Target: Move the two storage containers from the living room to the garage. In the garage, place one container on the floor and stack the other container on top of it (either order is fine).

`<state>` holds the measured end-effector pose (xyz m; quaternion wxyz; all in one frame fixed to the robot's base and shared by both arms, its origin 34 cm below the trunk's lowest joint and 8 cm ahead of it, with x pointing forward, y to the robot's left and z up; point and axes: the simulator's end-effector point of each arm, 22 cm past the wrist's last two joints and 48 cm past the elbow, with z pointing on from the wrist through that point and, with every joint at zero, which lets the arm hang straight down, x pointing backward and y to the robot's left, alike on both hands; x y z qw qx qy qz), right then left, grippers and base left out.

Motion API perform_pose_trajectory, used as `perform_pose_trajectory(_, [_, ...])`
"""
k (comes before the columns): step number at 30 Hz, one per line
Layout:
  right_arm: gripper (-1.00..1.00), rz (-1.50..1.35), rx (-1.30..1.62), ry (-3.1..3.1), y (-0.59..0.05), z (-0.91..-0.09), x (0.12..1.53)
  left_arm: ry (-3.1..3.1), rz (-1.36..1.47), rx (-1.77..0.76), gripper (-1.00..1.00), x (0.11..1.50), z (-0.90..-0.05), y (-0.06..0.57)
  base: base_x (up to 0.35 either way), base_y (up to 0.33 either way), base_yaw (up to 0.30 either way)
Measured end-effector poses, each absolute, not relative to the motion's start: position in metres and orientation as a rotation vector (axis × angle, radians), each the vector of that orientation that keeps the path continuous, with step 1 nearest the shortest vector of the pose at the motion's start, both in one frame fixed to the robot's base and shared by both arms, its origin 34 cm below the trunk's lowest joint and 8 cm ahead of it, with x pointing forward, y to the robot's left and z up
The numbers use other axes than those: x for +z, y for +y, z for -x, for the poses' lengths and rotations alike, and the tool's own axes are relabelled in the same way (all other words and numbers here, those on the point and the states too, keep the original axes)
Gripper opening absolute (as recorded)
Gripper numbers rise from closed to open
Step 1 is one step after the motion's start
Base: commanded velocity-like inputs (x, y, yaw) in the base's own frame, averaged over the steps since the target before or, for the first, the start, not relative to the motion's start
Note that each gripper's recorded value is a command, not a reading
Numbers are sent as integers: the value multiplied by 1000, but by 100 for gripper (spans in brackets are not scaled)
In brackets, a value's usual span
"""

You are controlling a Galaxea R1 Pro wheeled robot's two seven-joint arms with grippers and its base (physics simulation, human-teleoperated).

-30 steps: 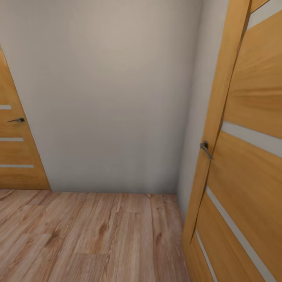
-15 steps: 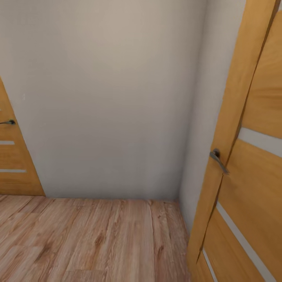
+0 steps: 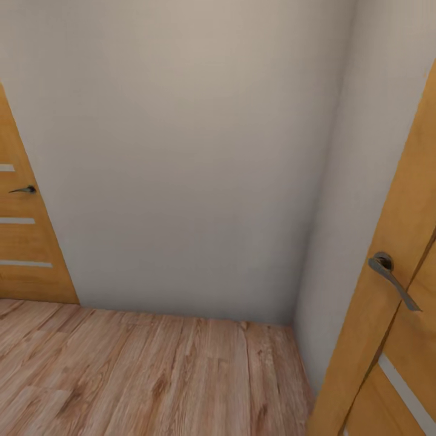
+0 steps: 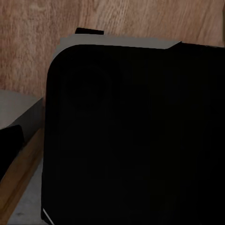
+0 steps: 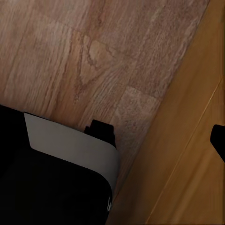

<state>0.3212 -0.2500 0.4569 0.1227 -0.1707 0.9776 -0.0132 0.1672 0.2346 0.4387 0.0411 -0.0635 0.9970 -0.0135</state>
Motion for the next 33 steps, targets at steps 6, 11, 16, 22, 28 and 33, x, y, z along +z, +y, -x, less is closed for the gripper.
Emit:
perform_pose_trajectory(6, [100,498,-38,2852,-250,-321,457,3053,194,-41,100,439,-167,235,39,0,17])
perform_pose_trajectory(11, [100,498,-40,2852,-250,-321,457,3053,194,-41,100,439,-167,235,3,0,221])
perform_pose_trajectory(16, [100,498,-40,2852,-250,-321,457,3053,195,-41,100,439,-167,235,0,0,267])
perform_pose_trajectory(22, [100,498,-40,2852,-250,-321,457,3053,194,-41,100,439,-167,235,13,0,218])
perform_pose_trajectory(28, [100,498,-40,2852,-250,-321,457,3053,194,-40,100,439,-167,235,242,0,31])
perform_pose_trajectory(33, [100,498,-38,2853,-250,-321,457,3053,194,-41,100,439,-167,235,316,0,2])
